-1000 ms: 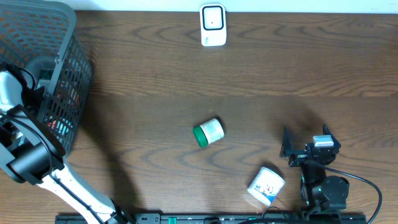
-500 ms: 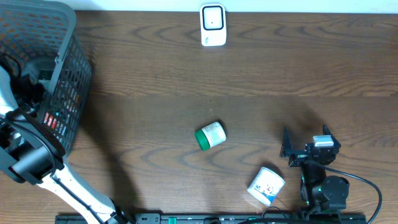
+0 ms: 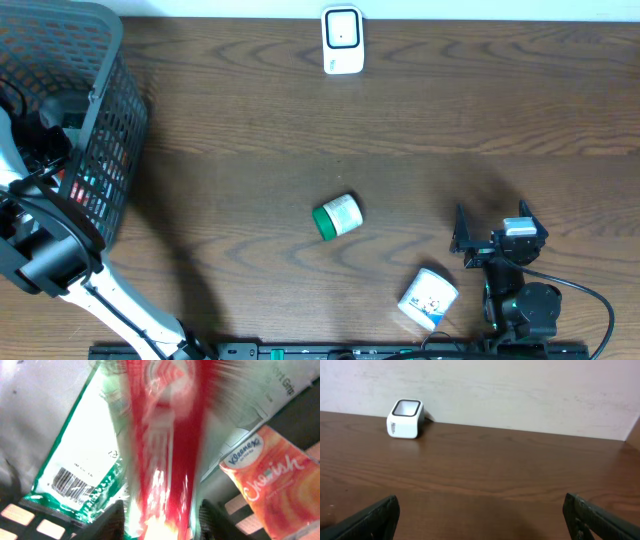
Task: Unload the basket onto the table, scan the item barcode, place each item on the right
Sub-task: 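Close the left gripper on the red Nescafe stick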
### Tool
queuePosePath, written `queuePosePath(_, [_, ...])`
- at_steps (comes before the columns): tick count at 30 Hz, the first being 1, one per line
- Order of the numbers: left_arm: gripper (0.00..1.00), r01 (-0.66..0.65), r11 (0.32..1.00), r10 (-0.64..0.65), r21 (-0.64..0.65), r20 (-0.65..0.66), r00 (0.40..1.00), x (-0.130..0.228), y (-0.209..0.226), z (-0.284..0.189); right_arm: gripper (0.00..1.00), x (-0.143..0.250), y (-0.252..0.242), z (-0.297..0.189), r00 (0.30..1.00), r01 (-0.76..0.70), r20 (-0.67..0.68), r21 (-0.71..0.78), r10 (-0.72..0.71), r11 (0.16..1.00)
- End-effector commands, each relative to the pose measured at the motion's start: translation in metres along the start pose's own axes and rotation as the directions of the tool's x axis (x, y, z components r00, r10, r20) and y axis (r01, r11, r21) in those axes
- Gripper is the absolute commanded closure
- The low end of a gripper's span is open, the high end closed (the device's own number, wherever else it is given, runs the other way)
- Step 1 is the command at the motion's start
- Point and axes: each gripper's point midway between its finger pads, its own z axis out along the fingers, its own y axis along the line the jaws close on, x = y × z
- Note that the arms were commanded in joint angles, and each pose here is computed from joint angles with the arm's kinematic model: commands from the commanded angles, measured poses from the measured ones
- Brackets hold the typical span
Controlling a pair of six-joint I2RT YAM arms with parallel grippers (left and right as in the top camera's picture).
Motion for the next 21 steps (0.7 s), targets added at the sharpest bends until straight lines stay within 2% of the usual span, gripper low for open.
queuePosePath(1, [0.39,0.021,1.000,-0.021,-0.002,0.005,1.000,0.001,0.002,-0.002,0.01,0.000,0.000,0.000,1.000,-0.011,0.001,0.002,0.011,1.000])
queuePosePath(3, [0.32,0.021,1.000,-0.021,-0.001,0.000,1.000,0.002,0.002,0.001,0.01,0.000,0.000,0.000,1.000,-0.011,0.001,0.002,0.011,1.000])
queuePosePath(8, [0.25,0.034,0.999,-0.034,-0.001,0.005,0.999,0.000,0.002,0.009,0.01,0.000,0.000,0.000,1.000,-0.012,0.001,0.002,0.012,1.000])
queuePosePath(11, [0.25,0.043,0.999,-0.043,0.026,0.008,0.999,-0.001,-0.003,0.015,0.01,0.000,0.000,0.000,1.000,-0.012,0.001,0.002,0.012,1.000])
queuePosePath(15, [0.25,0.039,0.991,-0.043,0.129,0.026,0.999,-0.006,-0.020,0.024,0.01,0.000,0.000,0.000,1.000,-0.012,0.001,0.002,0.012,1.000])
queuePosePath(19, [0.36,0.043,0.991,-0.047,0.126,0.024,0.999,-0.006,-0.020,0.028,0.01,0.000,0.000,0.000,1.000,-0.012,0.001,0.002,0.012,1.000])
queuePosePath(21, [0.46,0.044,0.991,-0.048,0.126,0.029,0.998,-0.007,-0.019,0.027,0.01,0.000,0.000,0.000,1.000,-0.012,0.001,0.002,0.012,1.000])
